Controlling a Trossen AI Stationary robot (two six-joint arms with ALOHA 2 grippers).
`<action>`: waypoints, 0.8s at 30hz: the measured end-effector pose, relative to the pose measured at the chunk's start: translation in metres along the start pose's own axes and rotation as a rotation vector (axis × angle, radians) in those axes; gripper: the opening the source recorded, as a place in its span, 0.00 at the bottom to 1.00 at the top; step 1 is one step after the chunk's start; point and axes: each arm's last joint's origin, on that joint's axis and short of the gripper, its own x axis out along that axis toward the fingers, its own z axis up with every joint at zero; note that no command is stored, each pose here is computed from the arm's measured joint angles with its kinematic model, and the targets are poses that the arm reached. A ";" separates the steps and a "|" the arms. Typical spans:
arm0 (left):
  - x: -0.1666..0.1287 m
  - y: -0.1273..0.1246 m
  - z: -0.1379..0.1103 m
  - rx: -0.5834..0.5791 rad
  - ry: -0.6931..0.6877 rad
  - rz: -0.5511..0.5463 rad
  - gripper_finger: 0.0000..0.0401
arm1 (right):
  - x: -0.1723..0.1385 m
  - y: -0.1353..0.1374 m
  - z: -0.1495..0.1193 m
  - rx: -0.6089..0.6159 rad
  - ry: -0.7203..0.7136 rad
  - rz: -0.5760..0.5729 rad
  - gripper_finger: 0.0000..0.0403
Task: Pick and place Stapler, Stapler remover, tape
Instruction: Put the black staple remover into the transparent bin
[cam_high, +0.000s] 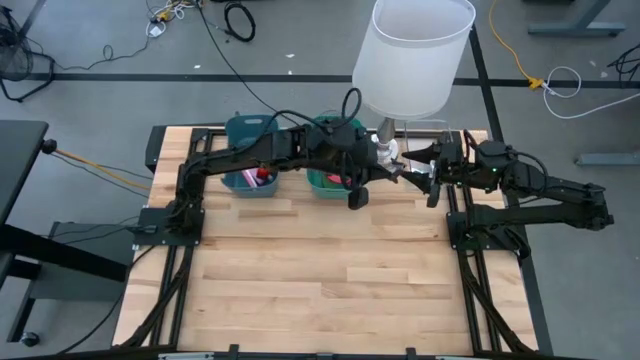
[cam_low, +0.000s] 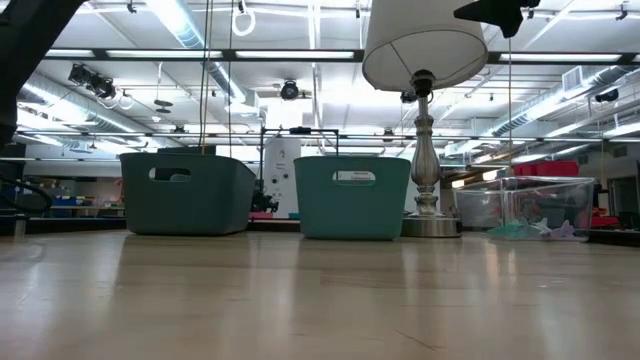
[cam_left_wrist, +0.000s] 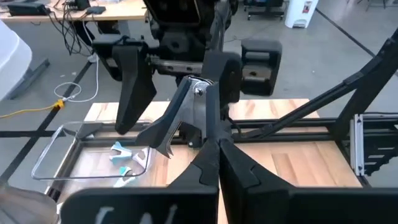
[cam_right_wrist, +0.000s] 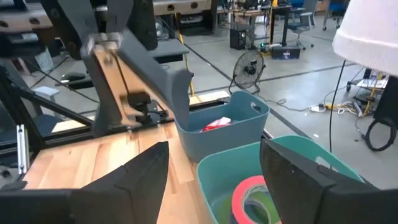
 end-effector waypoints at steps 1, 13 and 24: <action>0.000 0.000 0.000 -0.002 -0.002 -0.002 0.00 | 0.001 0.000 0.000 -0.004 0.001 0.000 0.62; 0.003 0.000 -0.002 -0.024 0.005 -0.009 0.00 | 0.004 0.001 0.004 -0.018 -0.036 0.005 0.48; 0.003 0.001 -0.002 -0.026 0.004 -0.007 0.00 | 0.004 0.001 0.004 -0.018 -0.036 0.006 0.33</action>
